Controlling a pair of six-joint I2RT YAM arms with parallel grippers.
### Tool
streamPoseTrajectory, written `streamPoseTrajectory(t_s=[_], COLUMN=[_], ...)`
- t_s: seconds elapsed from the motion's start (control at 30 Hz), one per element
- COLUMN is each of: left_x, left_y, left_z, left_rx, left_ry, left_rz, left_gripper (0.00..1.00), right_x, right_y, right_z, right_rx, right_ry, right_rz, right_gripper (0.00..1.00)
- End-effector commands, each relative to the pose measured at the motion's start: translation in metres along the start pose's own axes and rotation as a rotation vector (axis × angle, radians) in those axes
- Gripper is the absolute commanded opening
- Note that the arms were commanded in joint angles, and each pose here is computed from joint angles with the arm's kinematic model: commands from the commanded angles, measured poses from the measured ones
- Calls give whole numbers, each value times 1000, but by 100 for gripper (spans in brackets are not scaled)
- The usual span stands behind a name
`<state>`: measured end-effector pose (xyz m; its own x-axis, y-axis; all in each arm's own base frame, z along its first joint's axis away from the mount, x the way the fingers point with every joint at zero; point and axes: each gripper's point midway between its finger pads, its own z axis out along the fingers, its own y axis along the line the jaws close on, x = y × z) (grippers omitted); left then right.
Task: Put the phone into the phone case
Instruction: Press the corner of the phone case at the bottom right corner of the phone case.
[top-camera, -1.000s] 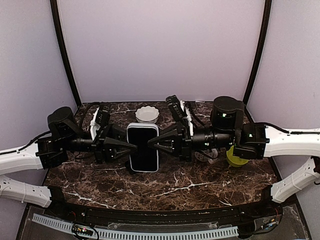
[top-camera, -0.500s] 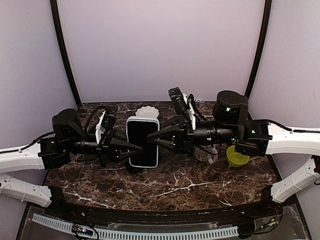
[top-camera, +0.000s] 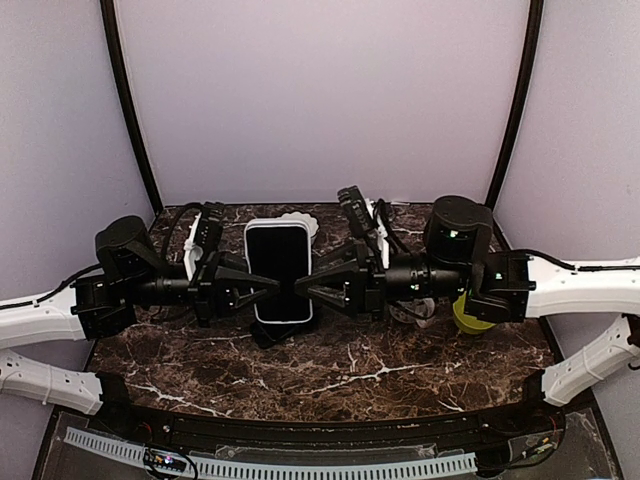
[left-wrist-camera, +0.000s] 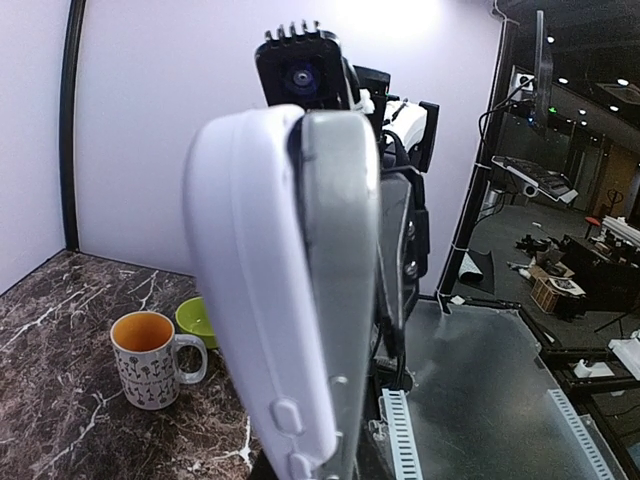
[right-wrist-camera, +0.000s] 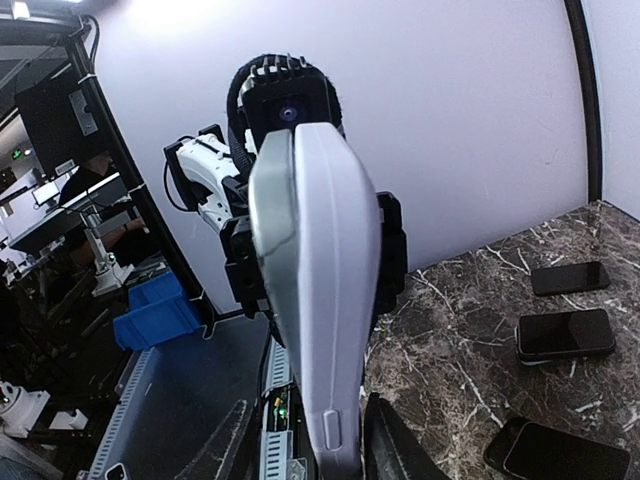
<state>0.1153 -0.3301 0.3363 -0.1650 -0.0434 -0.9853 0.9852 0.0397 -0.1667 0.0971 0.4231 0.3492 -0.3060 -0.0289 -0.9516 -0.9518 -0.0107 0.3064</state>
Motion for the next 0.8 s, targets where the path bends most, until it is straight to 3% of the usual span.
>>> streamPoseTrajectory(t_s=[0.0, 0.1, 0.2, 0.23, 0.3, 0.33, 0.4, 0.47, 0.6, 0.67, 0.77], left_x=[-32, -31, -31, -31, -32, -33, -35, -37, -38, -39, -41], left_y=[-10, -11, -12, -12, -12, -13, -14, -15, -14, -14, -14], left_z=[-5, -4, -3, -3, -3, -3, -4, -4, -4, -4, -4], left_rx=[27, 38, 42, 44, 46, 48, 50, 52, 47, 45, 48], left_ry=[-113, -112, -111, -111, -114, -116, -122, -129, -135, -137, -141], left_rz=[47, 38, 34, 33, 34, 33, 35, 38, 38, 36, 35], left_gripper=[0, 0, 0, 0, 0, 0, 0, 0, 0, 0, 0], right_x=[-5, -3, -1, -1, 2, 6, 13, 21, 28, 31, 35], right_y=[1, 0, -1, -2, -3, -1, 0, -2, 0, 0, -4], right_z=[5, 7, 8, 7, 7, 7, 8, 9, 10, 11, 13], right_rx=[-26, -28, -25, -19, -15, -27, -44, -46, -55, -47, -29], right_ry=[-40, -38, -32, -33, -31, -22, -1, 16, 14, 17, 34], right_rz=[11, 11, 7, 6, 8, 10, 23, 43, 51, 48, 50], right_gripper=[20, 1, 0, 9, 44, 54, 63, 65, 57, 44, 15])
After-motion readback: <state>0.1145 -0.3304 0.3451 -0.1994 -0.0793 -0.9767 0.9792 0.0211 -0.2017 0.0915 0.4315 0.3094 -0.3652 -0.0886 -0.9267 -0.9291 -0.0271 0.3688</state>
